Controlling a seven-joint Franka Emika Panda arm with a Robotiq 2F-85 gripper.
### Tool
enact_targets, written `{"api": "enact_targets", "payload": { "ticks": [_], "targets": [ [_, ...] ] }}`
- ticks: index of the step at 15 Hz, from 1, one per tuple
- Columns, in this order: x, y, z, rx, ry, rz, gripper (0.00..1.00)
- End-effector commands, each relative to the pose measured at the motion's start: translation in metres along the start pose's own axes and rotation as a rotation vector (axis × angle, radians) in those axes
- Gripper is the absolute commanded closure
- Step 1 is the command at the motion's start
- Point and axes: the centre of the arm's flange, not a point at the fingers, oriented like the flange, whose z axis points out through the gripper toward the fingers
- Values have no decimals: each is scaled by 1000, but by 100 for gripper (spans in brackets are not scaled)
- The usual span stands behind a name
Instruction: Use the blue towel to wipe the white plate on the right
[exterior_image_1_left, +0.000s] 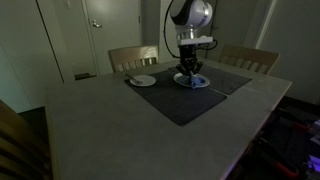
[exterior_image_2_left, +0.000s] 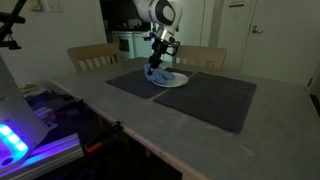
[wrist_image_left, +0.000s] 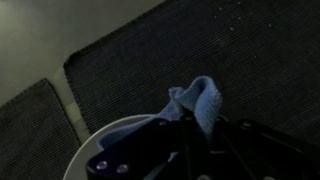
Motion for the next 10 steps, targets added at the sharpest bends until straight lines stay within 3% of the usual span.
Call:
{"api": "enact_targets", "payload": {
  "ticks": [1, 5, 10],
  "targets": [
    [13, -2, -2, 77, 76, -42, 98],
    [30, 7, -10, 94, 149, -39, 98],
    [36, 43, -19, 49, 210, 9, 98]
  ]
}}
